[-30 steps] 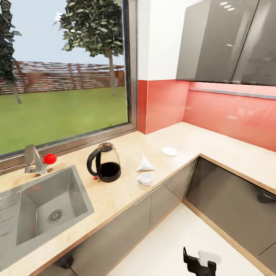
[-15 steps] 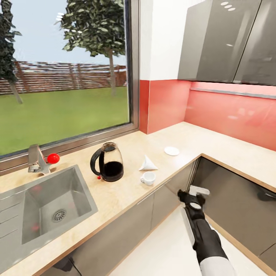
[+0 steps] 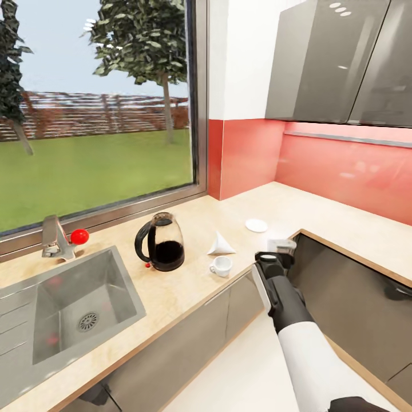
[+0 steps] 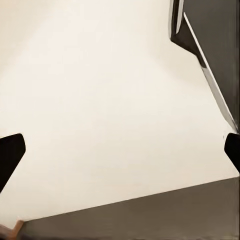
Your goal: Set up a coffee station on the kitchen countertop: keep the coffee maker on the countertop, move the bottle of coffee from the kitchen shelf to the counter next to the coffee maker, place a paper coffee filter on top of the coffee maker, put the saucer next to the coffee maker with the coffee cup on the saucer, and place the electric kettle next to the coffee maker.
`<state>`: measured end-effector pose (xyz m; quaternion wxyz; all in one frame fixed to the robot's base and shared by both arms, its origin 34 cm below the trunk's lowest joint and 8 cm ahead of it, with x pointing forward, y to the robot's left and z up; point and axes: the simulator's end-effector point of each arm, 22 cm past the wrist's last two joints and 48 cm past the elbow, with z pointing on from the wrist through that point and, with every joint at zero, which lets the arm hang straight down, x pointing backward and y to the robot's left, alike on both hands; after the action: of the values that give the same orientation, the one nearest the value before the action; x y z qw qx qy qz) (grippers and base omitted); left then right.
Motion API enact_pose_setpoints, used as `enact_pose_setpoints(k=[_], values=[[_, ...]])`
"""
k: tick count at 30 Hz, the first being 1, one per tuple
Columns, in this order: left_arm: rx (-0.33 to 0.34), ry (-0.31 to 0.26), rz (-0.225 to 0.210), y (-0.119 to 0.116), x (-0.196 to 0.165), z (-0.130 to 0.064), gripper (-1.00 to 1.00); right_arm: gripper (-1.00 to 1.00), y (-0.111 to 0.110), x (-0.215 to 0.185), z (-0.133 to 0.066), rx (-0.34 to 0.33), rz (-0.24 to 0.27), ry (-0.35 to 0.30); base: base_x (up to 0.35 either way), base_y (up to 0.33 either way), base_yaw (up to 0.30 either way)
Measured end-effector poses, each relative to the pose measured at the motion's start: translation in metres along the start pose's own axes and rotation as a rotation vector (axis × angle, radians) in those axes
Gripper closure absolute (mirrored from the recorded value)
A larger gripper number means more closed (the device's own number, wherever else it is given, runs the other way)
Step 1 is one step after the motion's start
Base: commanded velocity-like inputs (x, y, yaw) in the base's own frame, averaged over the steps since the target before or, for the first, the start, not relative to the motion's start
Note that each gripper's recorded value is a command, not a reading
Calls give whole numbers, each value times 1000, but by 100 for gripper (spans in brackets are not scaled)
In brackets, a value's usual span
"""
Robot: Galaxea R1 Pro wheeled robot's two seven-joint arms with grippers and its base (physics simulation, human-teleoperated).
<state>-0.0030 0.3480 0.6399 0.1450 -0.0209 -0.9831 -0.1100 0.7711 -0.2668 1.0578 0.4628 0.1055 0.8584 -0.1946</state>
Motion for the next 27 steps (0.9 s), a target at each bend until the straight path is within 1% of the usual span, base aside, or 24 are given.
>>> enact_pose_setpoints(k=[1,4,7,10,24,27], values=[[5,4,2,-3,4,0,-100,-100,0,3,1,-1,-1,7,0,0,0],[5,15,6,-2,15,1,-100,-100,5,8,2,-8,-18,15,0,0,0],[5,16,8,-1,17,1,-100,-100,11,14,2,-16,-34,24,0,0,0],[4,16,8,-1,18,1,-100,-100,11,14,2,-17,-36,25,0,0,104],[7,20,9,-3,20,1,-100,-100,12,16,2,-18,-39,29,47,29,263],[11,21,10,-9,20,0,-100,-100,12,16,3,-18,-39,29,3,1,279]])
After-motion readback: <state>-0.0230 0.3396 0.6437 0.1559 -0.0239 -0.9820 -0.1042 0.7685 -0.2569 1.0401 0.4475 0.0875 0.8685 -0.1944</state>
